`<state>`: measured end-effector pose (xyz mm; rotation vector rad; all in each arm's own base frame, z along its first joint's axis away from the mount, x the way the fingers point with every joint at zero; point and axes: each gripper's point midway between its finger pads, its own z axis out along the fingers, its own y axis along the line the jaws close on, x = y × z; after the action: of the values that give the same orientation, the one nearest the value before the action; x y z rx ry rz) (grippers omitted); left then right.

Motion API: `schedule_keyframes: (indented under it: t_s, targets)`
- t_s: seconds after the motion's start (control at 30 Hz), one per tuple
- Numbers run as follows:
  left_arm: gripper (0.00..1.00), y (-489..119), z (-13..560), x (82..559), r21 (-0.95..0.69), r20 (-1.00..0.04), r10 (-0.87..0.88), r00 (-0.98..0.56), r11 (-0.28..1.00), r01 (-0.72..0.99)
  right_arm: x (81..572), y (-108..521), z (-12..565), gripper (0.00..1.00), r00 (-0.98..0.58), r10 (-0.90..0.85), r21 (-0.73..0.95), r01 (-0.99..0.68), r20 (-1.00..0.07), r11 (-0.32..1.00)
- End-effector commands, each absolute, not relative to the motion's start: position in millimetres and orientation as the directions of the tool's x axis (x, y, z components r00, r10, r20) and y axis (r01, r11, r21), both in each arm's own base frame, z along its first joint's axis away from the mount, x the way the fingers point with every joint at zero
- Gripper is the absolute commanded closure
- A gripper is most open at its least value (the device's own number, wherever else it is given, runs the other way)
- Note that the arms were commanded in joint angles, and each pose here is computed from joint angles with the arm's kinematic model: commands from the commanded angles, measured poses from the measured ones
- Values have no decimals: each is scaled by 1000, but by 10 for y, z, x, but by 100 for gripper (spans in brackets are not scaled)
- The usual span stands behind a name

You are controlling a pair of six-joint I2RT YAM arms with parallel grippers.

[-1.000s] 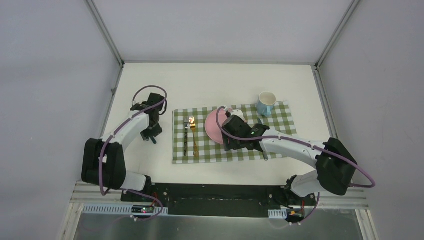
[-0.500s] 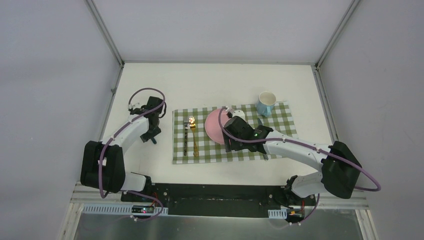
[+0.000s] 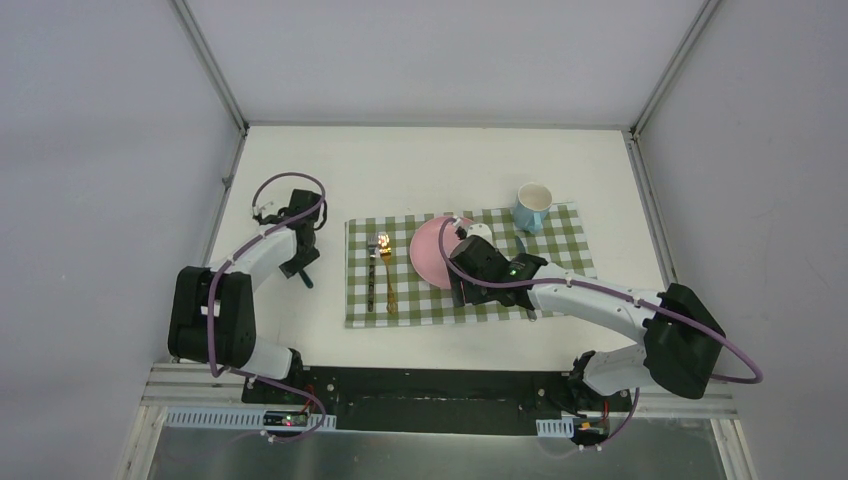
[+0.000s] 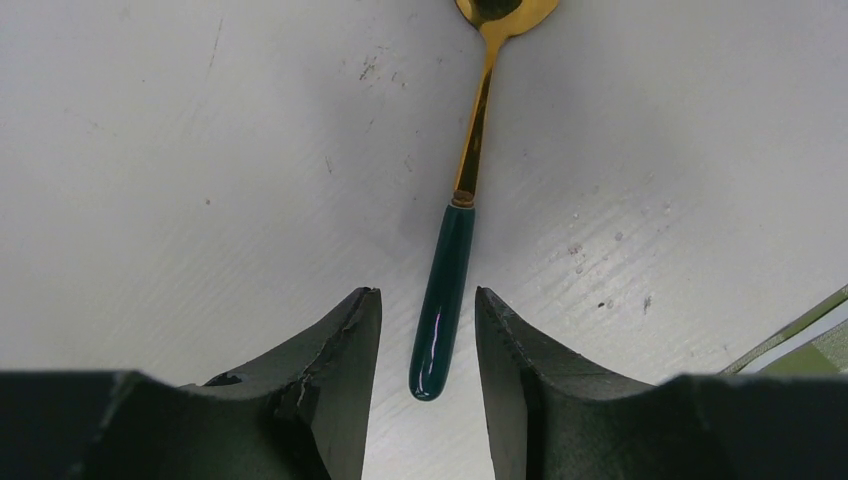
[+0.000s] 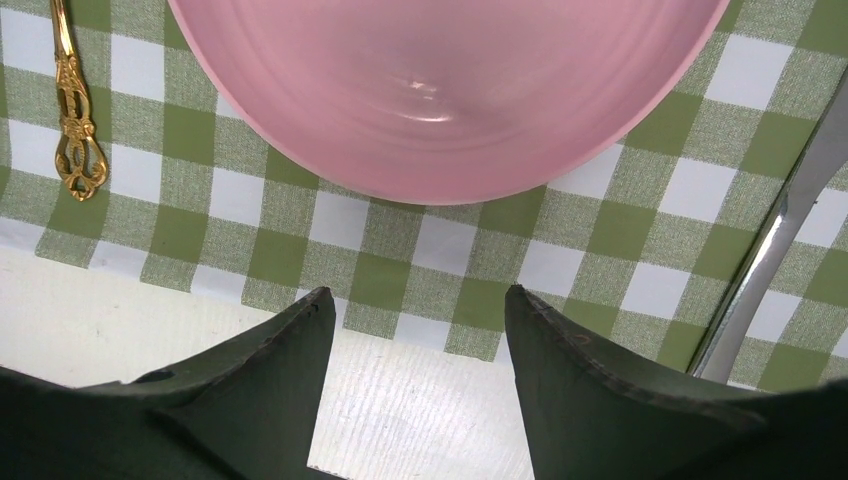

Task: Set the dinner table for one person
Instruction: Pick up the spoon from the corner of the board.

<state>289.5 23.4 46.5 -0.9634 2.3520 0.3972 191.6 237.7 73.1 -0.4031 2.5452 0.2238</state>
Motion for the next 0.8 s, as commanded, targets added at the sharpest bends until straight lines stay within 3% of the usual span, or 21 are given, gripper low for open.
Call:
schedule_keyframes:
  t_s: [0.0, 0.6, 0.7, 0.77]
  targets:
    - [59, 359, 492, 2979, 43, -634, -555, -538, 670, -741, 1935, 2423, 808, 33, -791, -218, 100, -331, -571, 938]
    - [62, 271, 285, 3339, -82, -532, -643, -550, 686, -723, 1920, 2432, 782, 33, -798, -221, 102, -331, -560, 938]
    - [72, 245, 283, 3386, -106, -525, -651, -548, 689, -717, 1919, 2410, 778, 33, -797, -219, 97, -327, -562, 940]
    - [89, 216, 274, 3397, -122, -516, -655, -551, 694, -710, 1912, 2408, 761, 33, -799, -221, 97, -328, -559, 940]
